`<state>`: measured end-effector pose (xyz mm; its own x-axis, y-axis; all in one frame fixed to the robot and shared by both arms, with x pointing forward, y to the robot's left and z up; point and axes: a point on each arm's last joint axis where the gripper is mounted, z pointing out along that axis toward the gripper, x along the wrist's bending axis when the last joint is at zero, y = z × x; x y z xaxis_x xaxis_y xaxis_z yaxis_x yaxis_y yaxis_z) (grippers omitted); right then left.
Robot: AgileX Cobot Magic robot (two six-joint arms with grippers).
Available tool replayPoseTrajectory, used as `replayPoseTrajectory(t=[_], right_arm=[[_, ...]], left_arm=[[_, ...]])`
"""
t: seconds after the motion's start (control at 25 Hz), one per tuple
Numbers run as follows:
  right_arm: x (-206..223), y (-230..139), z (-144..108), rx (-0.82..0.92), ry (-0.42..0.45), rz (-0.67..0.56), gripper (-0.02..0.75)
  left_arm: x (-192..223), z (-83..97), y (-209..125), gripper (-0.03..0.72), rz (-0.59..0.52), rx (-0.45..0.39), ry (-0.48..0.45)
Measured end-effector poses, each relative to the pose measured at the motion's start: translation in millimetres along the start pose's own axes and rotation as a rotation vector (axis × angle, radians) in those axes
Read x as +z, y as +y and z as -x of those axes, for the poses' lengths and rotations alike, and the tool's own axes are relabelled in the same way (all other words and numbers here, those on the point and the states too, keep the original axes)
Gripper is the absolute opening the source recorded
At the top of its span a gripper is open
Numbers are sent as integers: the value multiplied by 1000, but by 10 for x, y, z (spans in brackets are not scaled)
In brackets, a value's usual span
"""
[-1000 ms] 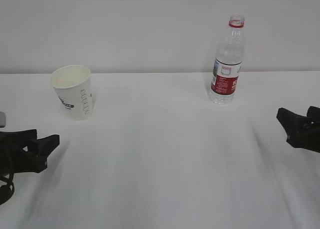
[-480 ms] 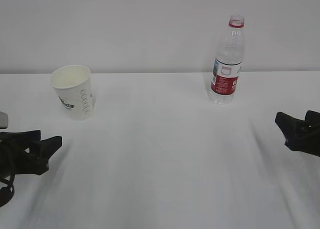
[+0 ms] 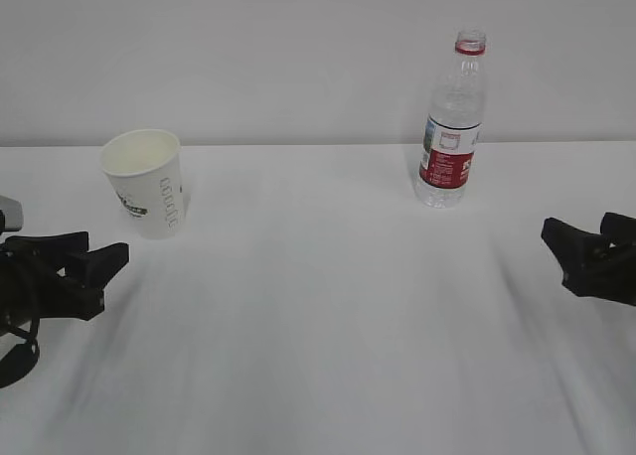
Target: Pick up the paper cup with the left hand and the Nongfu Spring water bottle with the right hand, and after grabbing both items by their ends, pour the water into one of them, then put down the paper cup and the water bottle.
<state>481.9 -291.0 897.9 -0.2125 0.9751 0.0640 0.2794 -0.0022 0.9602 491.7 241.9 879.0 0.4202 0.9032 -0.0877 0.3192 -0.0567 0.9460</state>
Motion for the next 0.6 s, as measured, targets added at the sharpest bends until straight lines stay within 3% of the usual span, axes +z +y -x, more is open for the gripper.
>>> replayPoseTrajectory(t=[0.24,0.6], right_arm=[[201,159,-2,-60,73,66,568],[536,51,60,-46,119,43,603]], left_arm=[[0,13,-2,423,-2,7,-14],[4,27,2,448,0,15,-32]])
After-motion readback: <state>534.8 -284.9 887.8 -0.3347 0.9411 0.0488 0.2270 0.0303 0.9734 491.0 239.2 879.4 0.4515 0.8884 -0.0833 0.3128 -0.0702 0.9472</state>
